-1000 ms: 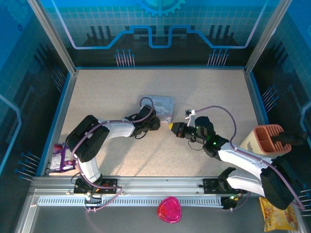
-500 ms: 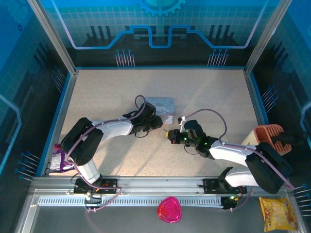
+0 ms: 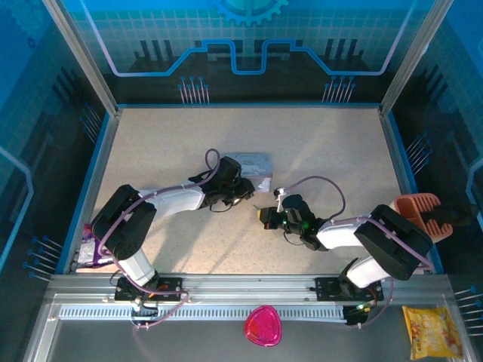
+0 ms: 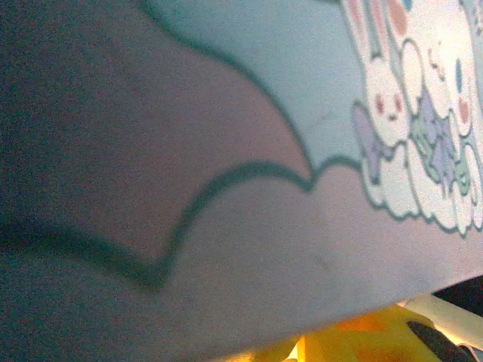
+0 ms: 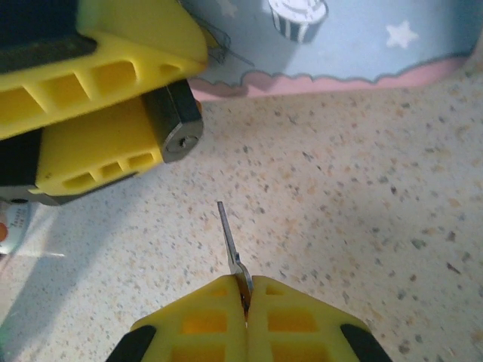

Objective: Unlock a padlock with a key

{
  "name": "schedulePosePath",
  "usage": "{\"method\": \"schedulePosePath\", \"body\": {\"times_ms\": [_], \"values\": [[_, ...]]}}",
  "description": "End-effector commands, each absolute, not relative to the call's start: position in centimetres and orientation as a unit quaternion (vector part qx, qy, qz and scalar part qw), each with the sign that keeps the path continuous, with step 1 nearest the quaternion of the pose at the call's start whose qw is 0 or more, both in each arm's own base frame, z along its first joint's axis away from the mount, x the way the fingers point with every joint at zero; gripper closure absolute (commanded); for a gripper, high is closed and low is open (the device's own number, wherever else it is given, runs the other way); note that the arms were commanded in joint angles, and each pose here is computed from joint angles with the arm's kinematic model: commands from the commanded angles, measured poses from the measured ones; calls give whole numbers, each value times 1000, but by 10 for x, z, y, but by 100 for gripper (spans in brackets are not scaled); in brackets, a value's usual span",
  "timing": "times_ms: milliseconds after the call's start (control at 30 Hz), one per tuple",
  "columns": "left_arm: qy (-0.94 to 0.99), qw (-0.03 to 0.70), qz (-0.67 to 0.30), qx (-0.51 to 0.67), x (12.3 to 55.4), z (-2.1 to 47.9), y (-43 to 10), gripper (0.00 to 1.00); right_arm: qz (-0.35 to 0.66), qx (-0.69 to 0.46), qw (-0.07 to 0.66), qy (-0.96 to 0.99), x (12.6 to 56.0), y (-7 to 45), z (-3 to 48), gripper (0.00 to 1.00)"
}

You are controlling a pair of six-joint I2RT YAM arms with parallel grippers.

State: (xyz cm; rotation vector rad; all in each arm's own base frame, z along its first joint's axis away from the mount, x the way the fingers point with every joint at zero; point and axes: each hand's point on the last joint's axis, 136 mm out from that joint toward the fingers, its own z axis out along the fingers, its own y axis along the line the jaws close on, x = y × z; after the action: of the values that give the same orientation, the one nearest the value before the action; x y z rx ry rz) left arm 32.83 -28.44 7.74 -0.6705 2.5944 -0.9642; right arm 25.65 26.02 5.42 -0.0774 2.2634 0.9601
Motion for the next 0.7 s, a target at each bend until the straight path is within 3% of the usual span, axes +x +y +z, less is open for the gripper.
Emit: {"method": "schedulePosePath", "body": {"times_ms": [0,667], "values": [[886,151,-371,-232,327,103,-289,86,386,-51,376,841,261,269,73,100],[874,137,-399,-241,323,112,-294,87,387,-49,415,822,267,265,81,100]]}}
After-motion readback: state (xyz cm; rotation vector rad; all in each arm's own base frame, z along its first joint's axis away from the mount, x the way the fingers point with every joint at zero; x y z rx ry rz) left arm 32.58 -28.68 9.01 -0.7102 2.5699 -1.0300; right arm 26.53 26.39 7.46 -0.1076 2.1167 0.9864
